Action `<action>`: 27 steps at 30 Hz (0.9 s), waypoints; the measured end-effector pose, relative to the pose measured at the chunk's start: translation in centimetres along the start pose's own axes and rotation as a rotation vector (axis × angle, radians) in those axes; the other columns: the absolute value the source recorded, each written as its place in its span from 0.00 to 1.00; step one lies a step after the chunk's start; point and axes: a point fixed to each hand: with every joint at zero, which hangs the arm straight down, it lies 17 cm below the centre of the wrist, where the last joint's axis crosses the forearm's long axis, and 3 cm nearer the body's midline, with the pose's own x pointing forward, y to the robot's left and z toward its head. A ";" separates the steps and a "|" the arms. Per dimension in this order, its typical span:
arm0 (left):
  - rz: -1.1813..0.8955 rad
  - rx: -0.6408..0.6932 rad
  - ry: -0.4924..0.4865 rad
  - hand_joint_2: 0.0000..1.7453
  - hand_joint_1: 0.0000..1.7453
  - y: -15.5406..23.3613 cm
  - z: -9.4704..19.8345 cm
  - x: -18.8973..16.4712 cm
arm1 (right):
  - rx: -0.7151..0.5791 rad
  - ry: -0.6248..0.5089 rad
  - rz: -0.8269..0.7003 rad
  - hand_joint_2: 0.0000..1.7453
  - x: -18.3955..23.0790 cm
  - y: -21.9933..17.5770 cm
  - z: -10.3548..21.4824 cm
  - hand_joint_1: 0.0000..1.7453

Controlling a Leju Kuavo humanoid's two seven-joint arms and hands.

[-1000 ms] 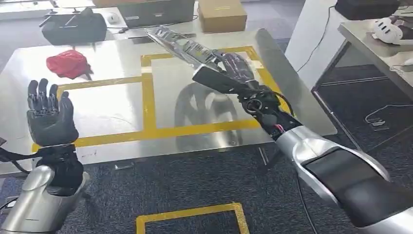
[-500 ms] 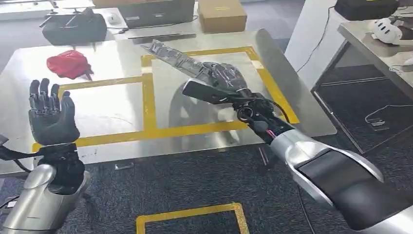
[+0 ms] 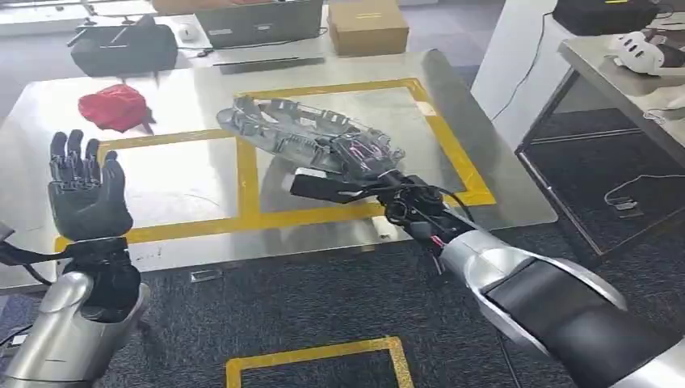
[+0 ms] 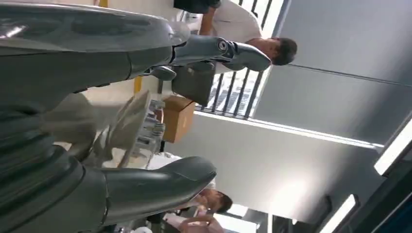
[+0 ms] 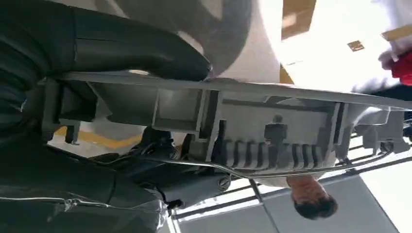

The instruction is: Take the parts from the cabinet and place them on the table.

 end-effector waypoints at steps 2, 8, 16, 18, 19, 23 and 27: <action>0.000 -0.001 0.001 1.00 0.00 0.0 0.0 0.0 | 0.009 0.003 -0.002 1.00 -0.1 0.5 0.2 1.00; -0.004 -0.011 -0.008 1.00 0.00 -0.3 -0.2 -0.1 | 0.022 0.007 -0.001 0.00 -0.2 0.9 0.5 0.00; 0.009 -0.020 0.021 1.00 0.00 -0.5 -0.2 -1.2 | 0.051 0.026 -0.009 0.00 -0.8 2.2 1.2 0.00; 0.019 -0.021 0.027 1.00 0.00 -0.5 -0.3 -1.4 | 0.054 0.029 -0.009 0.00 -0.9 2.3 1.3 0.00; 0.022 -0.021 0.026 1.00 0.00 -0.6 -0.3 -1.4 | 0.056 0.029 -0.010 0.00 -0.9 2.4 1.3 0.00; 0.023 -0.021 0.023 1.00 0.00 -0.6 -0.2 -1.5 | 0.055 0.030 -0.010 0.00 -1.0 2.5 1.4 0.00; 0.021 -0.020 0.022 1.00 0.00 -0.5 -0.2 -1.5 | 0.049 0.034 -0.020 0.00 -1.0 2.4 1.4 0.00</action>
